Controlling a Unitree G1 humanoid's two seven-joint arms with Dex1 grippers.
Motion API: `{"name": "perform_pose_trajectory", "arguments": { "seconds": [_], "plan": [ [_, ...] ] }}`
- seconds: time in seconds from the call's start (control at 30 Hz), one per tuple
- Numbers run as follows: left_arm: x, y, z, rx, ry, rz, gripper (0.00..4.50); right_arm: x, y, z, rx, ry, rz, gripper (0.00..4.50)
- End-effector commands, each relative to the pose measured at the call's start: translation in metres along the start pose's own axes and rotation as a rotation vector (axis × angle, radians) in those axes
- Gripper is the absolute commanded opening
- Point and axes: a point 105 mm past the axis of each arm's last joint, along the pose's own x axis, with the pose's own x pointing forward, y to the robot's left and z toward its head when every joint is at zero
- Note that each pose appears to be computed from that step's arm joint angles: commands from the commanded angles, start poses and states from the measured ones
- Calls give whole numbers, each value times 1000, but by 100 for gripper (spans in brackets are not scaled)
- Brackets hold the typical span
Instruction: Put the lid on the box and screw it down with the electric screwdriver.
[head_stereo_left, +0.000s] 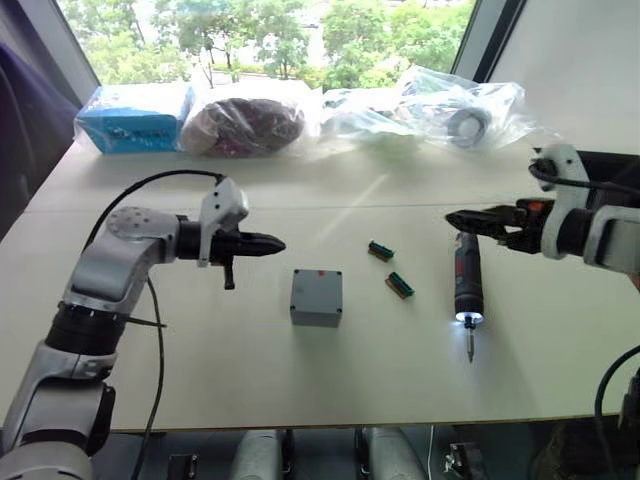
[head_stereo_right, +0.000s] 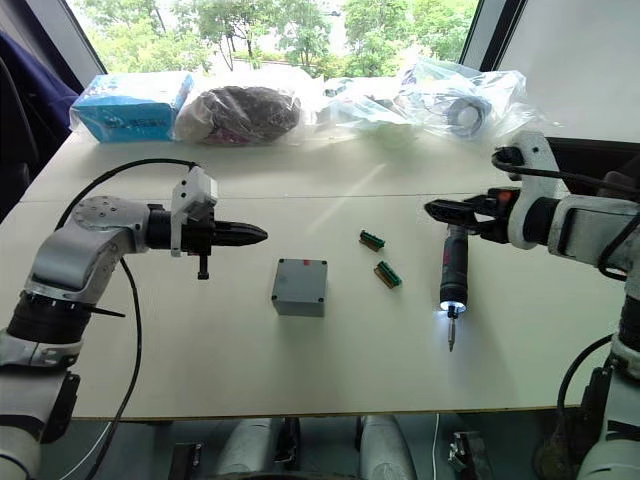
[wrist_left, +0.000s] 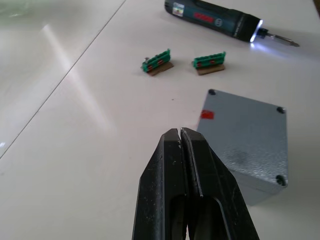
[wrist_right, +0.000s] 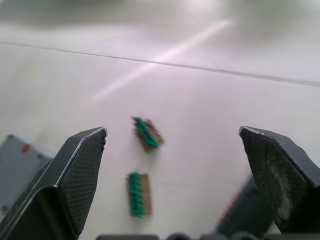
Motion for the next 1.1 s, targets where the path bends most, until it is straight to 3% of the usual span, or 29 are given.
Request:
{"name": "perform_pose_trajectory", "arguments": {
  "seconds": [0.03, 0.2, 0.33, 0.67, 0.93, 1.1],
  "plan": [
    [-2, 0, -11, 7, 34, 27, 0, 13, 31, -34, -314, 139, 63, 444],
    [5, -13, -24, -12, 72, 7, 0, 29, 72, -75, -320, 201, 267, 444],
    [8, -26, -33, -15, 97, -25, 0, 37, 81, -90, -323, 218, 290, 444],
    [34, -30, -40, 42, 121, -56, 0, 69, 114, -98, -336, 201, 414, 444],
    [54, -20, -27, 53, 43, -53, 0, 68, 136, -101, -302, 196, 522, 444],
    [52, -11, -31, 74, 63, -15, 0, 65, 135, -99, -302, 198, 513, 444]
  ]
}}
